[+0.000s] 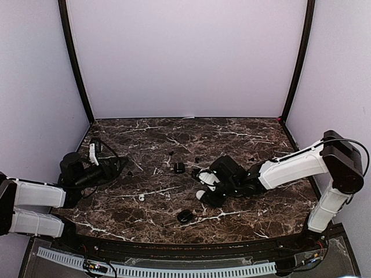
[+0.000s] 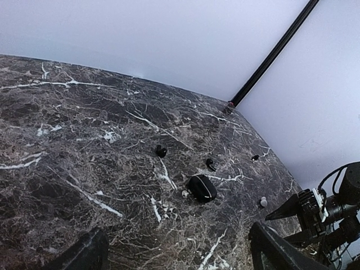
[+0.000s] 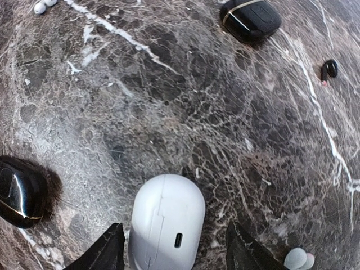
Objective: Insert the wireless bluetooth earbuds into the charging case
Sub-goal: Place the charging case at the center of the board, then adjust the charging case at the center of the board.
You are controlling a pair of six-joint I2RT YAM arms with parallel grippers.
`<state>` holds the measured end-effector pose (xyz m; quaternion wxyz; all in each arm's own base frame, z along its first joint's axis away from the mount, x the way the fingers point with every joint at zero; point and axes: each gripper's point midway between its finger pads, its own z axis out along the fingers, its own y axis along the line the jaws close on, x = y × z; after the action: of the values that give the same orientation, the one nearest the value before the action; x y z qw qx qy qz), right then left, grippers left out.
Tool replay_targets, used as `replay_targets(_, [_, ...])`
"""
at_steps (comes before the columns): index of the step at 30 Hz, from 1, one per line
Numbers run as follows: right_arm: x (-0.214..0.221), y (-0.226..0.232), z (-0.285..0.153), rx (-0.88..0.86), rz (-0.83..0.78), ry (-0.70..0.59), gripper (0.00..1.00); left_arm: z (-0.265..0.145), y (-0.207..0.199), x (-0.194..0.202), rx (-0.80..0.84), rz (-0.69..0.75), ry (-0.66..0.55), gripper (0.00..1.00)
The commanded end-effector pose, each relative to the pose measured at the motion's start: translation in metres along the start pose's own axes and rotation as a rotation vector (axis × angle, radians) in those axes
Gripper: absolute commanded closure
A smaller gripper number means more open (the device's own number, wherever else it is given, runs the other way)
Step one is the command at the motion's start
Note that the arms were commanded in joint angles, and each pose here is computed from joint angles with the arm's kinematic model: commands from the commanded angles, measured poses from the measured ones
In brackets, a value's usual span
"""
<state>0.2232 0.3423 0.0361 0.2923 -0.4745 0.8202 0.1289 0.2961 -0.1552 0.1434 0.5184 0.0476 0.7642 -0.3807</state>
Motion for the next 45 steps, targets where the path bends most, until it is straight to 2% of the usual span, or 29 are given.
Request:
replay_targets(1, [-0.008,-0.004,-0.014,0.028,0.016,-0.055,0.37,-0.005,-0.007,-0.018,-0.002,0.033,-0.071,0.01])
replay_targets(14, [0.018,0.004,-0.007,-0.005,0.043,0.022,0.37,-0.002,-0.009,-0.015,0.012,0.026,-0.052,0.01])
replay_targets(33, [0.024,-0.046,-0.015,0.246,0.119,0.0,0.38,0.0,-0.007,-0.013,0.008,0.025,-0.042,0.01])
replay_targets(45, [0.017,-0.077,-0.012,0.313,0.178,-0.012,0.39,0.003,-0.006,-0.01,0.012,0.023,-0.029,0.01])
